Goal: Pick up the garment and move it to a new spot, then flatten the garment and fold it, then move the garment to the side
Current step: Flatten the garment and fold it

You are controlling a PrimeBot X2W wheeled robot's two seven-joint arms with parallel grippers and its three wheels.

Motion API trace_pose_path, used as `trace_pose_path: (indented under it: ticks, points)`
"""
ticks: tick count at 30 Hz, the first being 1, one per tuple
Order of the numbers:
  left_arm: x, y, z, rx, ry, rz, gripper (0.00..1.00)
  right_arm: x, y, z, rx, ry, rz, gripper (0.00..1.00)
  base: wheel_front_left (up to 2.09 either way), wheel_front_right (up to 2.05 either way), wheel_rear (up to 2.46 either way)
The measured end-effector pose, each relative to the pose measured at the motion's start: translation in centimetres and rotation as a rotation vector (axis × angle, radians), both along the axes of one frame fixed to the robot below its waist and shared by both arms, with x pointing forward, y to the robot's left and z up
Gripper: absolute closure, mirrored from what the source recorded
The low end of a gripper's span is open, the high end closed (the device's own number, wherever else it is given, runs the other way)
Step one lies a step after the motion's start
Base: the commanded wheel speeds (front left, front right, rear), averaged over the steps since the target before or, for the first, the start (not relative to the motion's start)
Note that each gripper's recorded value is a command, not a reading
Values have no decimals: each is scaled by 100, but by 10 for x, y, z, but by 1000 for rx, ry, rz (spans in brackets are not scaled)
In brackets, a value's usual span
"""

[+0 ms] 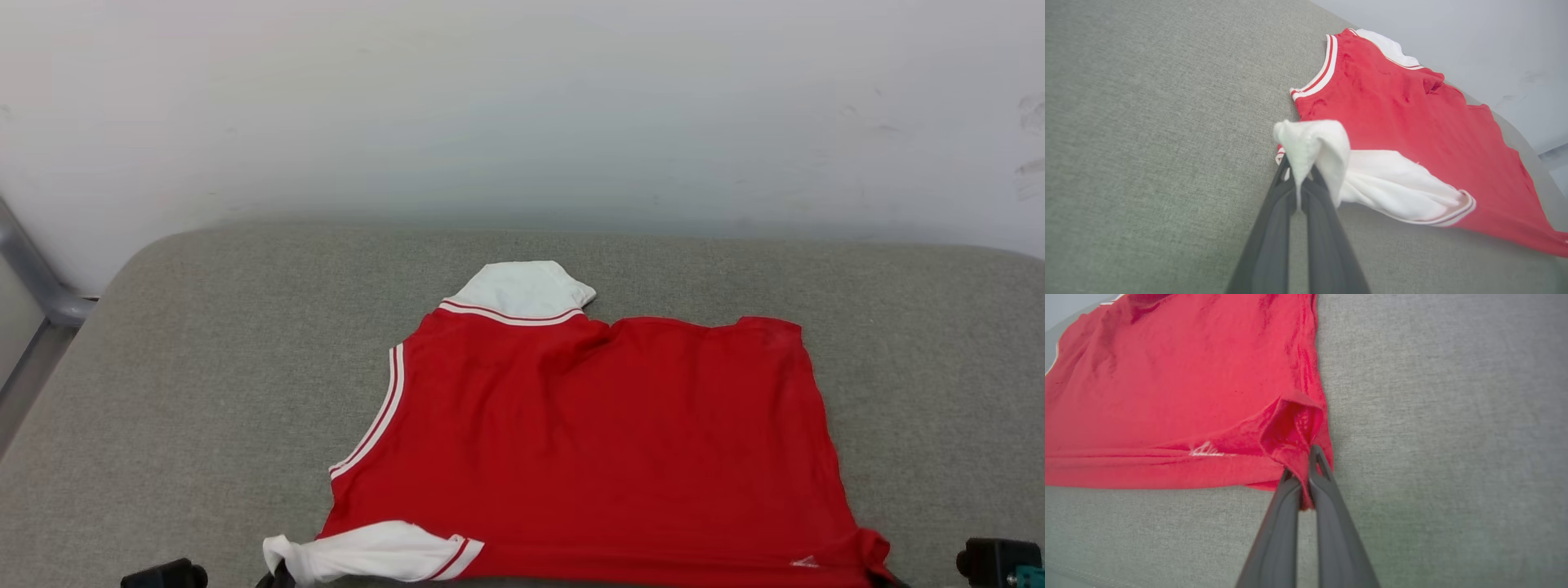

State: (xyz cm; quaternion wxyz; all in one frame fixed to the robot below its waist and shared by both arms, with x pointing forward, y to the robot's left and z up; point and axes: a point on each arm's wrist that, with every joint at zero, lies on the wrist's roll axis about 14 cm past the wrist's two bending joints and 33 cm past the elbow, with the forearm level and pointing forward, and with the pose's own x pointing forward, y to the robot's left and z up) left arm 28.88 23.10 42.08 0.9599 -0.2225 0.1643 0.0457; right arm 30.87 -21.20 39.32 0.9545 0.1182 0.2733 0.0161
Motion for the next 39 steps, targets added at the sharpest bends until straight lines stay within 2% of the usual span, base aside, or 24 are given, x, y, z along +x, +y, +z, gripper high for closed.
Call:
trace_pose_path:
  ticks: [9, 14, 22, 31, 32, 33, 34, 35, 36, 37, 38, 39]
  points:
    - [50, -22, 46, 49, -133, -97, 100, 30, 6, 50, -74, -81, 32, 100, 0, 0, 0]
    - [81, -30, 60, 70, -177, -128, 100, 54, 9, 60, -113, -88, 53, 100, 0, 0, 0]
    - [121, -43, 49, 69, -154, -172, 100, 93, 15, 47, -151, -46, 93, 100, 0, 0, 0]
    - [132, -55, 2, 31, -27, -190, 100, 103, 19, 9, -145, 18, 98, 100, 0, 0, 0]
    - [132, -58, -3, 27, -11, -200, 100, 103, 20, 6, -146, 24, 99, 96, 0, 0, 0]
    - [131, -61, -8, 23, 7, -210, 100, 103, 21, 3, -144, 28, 101, 65, 0, 0, 0]
    - [129, -64, -12, 17, 27, -222, 100, 101, 22, 0, -139, 32, 100, 65, 0, 0, 0]
    - [127, -66, -16, 14, 42, -227, 100, 100, 23, -3, -137, 36, 102, 38, 0, 0, 0]
    - [126, -67, -19, 7, 50, -228, 77, 99, 23, -4, -138, 37, 103, 0, 0, 0, 0]
    - [125, -69, -21, 1, 61, -232, 55, 99, 24, -4, -132, 27, 100, 0, 0, 0, 0]
    - [124, -70, -21, 0, 61, -238, 4, 99, 25, -3, -131, 13, 101, 0, 0, 0, 0]
    - [124, -70, -20, 2, 53, -236, 0, 100, 25, 1, -133, -18, 99, 0, 0, 0, 0]
